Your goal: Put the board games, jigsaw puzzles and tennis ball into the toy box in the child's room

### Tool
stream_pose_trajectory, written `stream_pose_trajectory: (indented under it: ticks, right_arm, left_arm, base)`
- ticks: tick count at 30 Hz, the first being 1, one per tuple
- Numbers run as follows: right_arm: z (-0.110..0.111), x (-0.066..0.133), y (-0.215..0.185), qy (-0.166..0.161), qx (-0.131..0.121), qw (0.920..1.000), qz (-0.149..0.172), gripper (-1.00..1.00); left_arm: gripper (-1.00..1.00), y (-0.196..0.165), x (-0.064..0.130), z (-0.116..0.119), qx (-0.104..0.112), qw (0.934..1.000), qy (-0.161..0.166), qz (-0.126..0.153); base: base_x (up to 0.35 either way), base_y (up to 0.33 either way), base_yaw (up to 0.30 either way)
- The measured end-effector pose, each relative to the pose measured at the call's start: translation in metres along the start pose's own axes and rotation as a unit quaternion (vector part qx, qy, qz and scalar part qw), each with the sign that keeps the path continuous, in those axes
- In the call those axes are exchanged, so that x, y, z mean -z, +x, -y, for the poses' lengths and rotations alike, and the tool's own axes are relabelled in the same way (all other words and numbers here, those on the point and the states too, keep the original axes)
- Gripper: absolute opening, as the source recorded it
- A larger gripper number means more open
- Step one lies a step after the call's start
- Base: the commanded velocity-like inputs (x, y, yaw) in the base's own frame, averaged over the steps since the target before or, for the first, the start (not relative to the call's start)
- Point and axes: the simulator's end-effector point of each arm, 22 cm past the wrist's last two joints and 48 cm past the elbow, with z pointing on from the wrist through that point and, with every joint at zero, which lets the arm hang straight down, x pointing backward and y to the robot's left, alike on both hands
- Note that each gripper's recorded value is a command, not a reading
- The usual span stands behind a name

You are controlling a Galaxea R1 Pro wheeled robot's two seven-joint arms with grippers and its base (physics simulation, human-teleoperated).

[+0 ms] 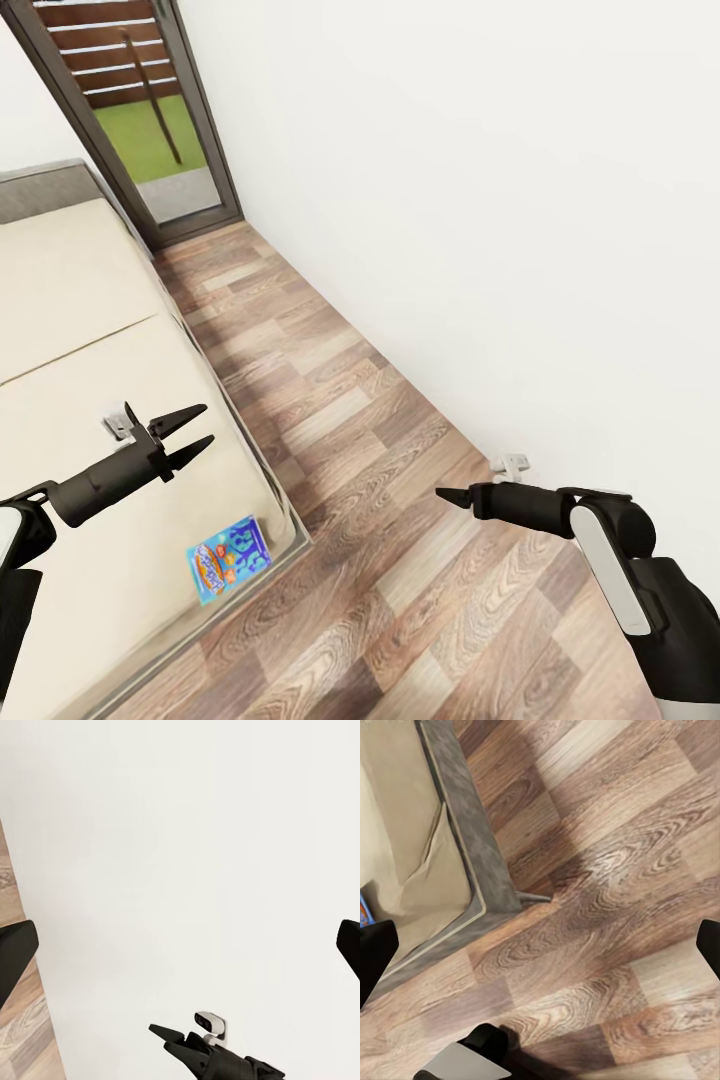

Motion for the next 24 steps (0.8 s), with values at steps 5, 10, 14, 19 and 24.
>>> stream_pose_trajectory:
  ticks: [5, 10, 14, 19, 24]
  right_arm:
    - [0.003, -0.004, 0.001, 0.0, 0.003, 1.0, 0.004, 1.0]
    - [0.006, -0.007, 0.003, 0.0, 0.005, 1.0, 0.008, 1.0]
    - [0.008, -0.01, 0.004, -0.001, 0.007, 0.9999, 0.011, 1.0]
    - [0.011, -0.014, 0.006, -0.001, 0.009, 0.9999, 0.014, 1.0]
    - [0.014, -0.018, 0.008, -0.001, 0.012, 0.9998, 0.017, 1.0]
  left_arm:
    - [1.0, 0.001, -0.001, -0.004, -0.003, 1.0, 0.003, 0.001]
    - [1.0, 0.003, -0.002, -0.008, -0.006, 1.0, 0.007, 0.0]
    - [1.0, 0.004, -0.002, -0.011, -0.008, 0.9999, 0.009, -0.001]
    - [1.0, 0.006, -0.003, -0.016, -0.011, 0.9999, 0.013, -0.001]
    - [1.0, 0.008, -0.003, -0.02, -0.014, 0.9998, 0.016, -0.001]
  base:
    - [0.0, 0.0, 0.0]
    - [0.0, 0.0, 0.0]
    - [0.0, 0.0, 0.0]
    - [0.0, 0.0, 0.0]
    - [0.0, 0.0, 0.0]
